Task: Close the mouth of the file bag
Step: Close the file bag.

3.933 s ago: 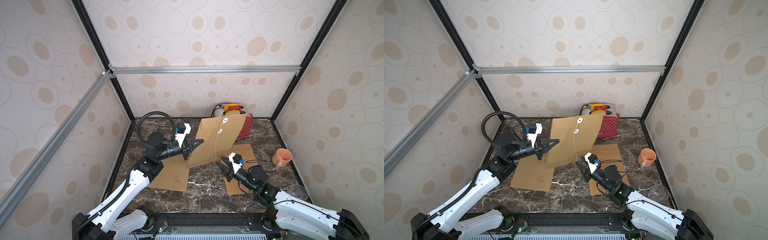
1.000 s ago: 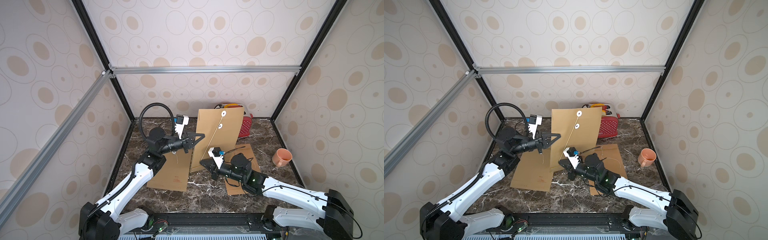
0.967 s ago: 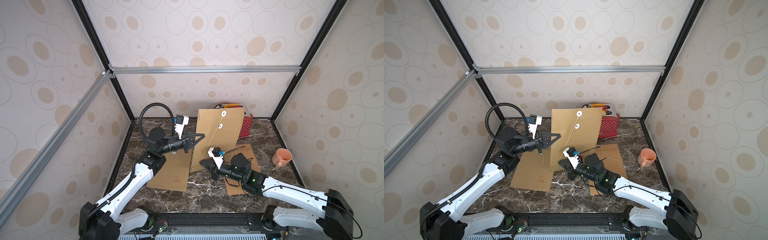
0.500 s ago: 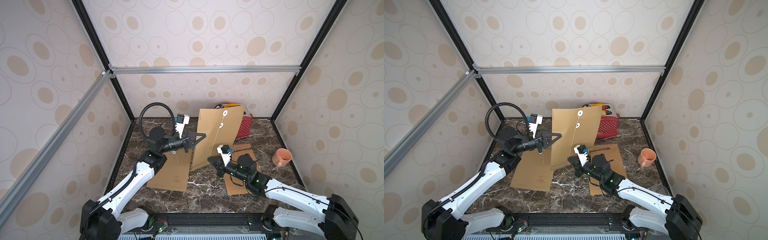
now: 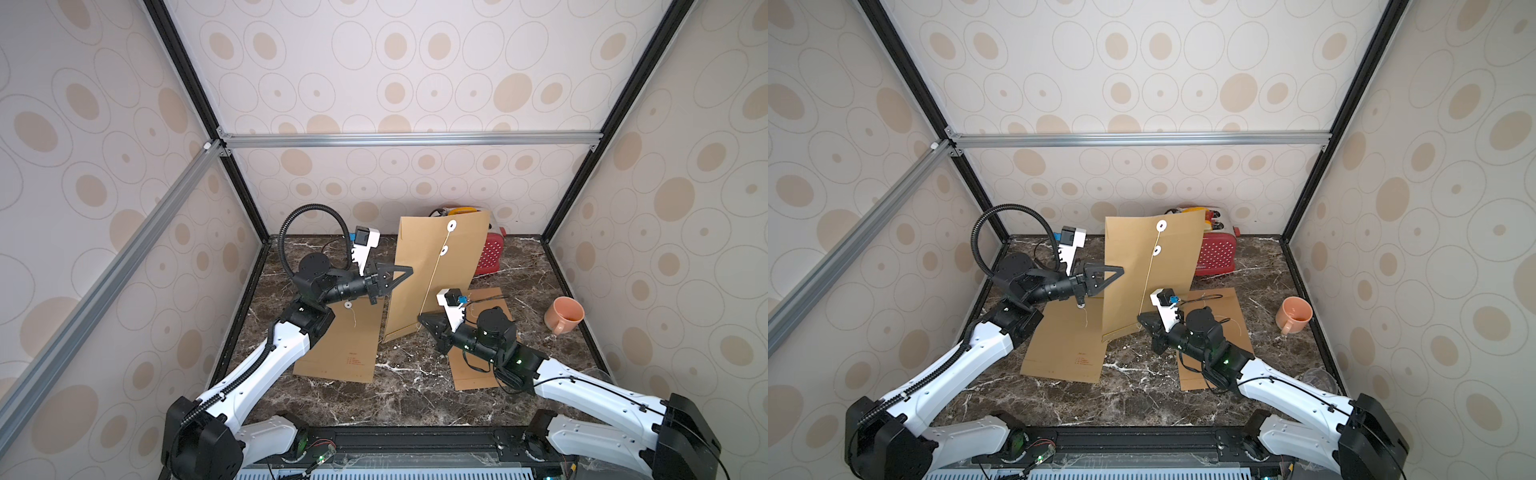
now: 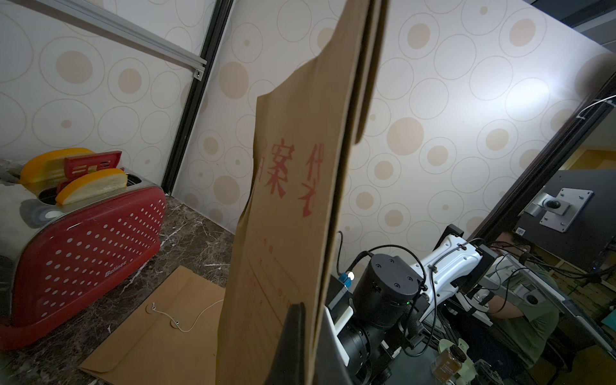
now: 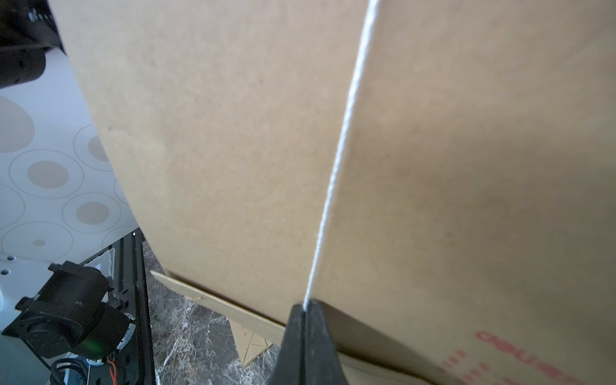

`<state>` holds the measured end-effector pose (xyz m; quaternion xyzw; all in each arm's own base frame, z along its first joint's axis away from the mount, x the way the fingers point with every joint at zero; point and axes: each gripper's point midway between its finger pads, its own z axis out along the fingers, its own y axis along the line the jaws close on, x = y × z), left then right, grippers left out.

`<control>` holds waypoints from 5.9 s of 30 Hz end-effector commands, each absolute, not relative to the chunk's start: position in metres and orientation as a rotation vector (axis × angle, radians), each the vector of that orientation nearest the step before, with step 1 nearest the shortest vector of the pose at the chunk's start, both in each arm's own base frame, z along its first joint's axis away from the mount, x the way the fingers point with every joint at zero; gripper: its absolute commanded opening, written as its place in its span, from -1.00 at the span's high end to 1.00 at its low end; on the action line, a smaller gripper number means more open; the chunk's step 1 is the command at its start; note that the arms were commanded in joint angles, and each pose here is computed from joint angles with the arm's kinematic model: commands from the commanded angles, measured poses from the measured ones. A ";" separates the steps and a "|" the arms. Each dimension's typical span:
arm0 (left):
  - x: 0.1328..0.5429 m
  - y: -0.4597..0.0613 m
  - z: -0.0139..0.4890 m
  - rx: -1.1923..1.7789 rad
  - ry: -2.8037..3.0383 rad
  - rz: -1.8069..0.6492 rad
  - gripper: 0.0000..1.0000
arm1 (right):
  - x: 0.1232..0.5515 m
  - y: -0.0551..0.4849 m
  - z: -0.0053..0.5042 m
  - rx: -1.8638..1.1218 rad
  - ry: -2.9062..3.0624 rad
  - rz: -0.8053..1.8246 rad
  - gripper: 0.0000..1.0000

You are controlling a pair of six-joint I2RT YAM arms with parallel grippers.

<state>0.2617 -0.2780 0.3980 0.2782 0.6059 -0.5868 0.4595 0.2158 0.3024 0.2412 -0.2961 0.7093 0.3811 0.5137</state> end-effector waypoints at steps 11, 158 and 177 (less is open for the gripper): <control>0.256 -0.278 0.427 0.714 1.402 -1.486 1.00 | 0.249 0.220 0.271 -0.576 1.800 0.729 1.00; 0.272 -0.297 0.375 0.770 1.681 -1.337 1.00 | 0.250 0.344 0.426 -0.930 1.676 0.734 1.00; 0.268 -0.292 0.391 0.729 1.605 -1.363 1.00 | 0.236 0.287 0.346 -0.695 1.787 0.723 1.00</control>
